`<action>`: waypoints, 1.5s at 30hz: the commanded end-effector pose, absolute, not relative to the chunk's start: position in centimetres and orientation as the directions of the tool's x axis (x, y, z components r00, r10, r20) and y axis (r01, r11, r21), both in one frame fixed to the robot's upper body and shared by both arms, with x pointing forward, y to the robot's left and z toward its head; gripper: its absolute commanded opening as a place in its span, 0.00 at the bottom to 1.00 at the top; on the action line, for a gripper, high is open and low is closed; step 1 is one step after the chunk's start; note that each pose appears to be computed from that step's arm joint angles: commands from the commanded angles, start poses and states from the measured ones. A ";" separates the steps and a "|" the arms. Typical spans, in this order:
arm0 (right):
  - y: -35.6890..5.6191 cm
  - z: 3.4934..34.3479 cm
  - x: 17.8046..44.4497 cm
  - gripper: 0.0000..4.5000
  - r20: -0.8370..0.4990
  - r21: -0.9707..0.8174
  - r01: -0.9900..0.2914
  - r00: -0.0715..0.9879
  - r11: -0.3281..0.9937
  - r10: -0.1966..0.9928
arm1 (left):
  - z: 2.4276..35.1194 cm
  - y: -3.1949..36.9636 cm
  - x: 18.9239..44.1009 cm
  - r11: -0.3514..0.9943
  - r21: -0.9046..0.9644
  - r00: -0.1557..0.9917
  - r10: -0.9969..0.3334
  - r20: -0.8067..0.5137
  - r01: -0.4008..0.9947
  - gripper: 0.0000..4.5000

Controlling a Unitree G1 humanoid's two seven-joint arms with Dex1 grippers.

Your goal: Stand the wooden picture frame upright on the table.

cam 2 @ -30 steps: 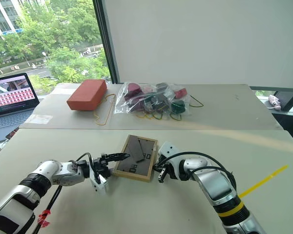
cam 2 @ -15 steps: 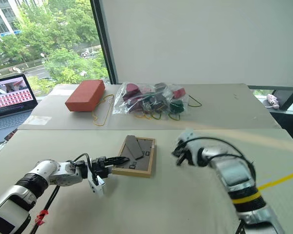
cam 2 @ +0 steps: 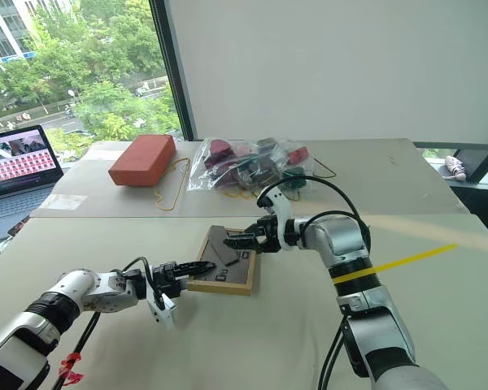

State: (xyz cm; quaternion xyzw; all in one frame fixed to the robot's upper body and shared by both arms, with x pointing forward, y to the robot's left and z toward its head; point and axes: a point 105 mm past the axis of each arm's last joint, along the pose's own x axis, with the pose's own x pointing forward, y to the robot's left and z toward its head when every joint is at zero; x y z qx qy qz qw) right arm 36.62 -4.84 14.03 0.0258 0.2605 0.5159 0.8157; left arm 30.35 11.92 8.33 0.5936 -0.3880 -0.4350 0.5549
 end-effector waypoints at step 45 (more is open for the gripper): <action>-9.9 13.8 27.2 0.99 -0.413 -0.823 -0.549 0.409 -0.142 0.814 | 6.2 12.1 28.9 -0.099 0.987 0.316 -0.939 -0.135 0.129 0.25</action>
